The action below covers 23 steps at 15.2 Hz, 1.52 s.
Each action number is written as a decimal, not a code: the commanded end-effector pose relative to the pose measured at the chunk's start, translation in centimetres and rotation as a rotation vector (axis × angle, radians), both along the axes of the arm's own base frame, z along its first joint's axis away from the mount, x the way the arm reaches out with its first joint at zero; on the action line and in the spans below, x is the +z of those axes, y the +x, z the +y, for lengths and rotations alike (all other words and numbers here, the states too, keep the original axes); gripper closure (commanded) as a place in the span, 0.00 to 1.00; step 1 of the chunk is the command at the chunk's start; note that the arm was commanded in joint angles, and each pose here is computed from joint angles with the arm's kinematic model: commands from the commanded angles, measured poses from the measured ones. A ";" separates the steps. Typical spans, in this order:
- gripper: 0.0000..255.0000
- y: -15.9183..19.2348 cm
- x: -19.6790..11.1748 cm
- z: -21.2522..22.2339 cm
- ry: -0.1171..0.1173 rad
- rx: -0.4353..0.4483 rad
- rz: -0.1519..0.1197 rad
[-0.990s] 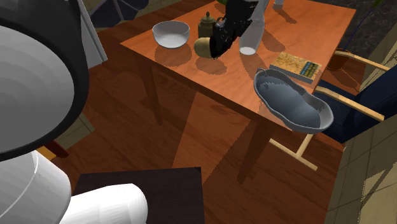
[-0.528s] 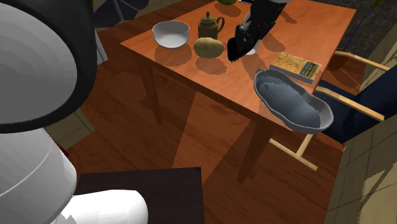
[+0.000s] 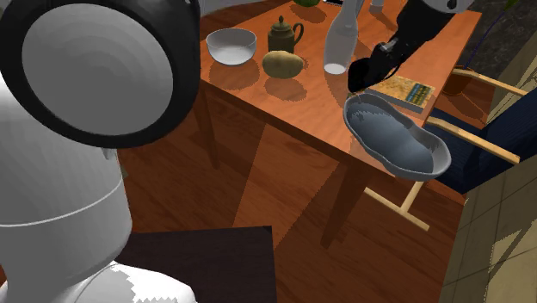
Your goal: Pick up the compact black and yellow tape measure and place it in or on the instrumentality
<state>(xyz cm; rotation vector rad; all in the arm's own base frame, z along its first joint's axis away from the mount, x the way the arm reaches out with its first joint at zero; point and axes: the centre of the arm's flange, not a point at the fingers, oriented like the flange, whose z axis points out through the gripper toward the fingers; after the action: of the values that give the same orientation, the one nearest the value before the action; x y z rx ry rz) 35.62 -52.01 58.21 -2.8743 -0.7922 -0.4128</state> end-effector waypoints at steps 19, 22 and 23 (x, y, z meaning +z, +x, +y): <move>1.00 -3.1 -6.9 -5.5 0.001 0.002 -0.001; 1.00 -3.1 -6.9 -5.5 0.001 0.002 -0.001; 1.00 -3.1 -6.9 -5.5 0.001 0.002 -0.001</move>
<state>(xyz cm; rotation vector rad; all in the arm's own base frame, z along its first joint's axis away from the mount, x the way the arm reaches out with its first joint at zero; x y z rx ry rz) 32.53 -57.53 51.31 -2.8721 -0.7944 -0.4139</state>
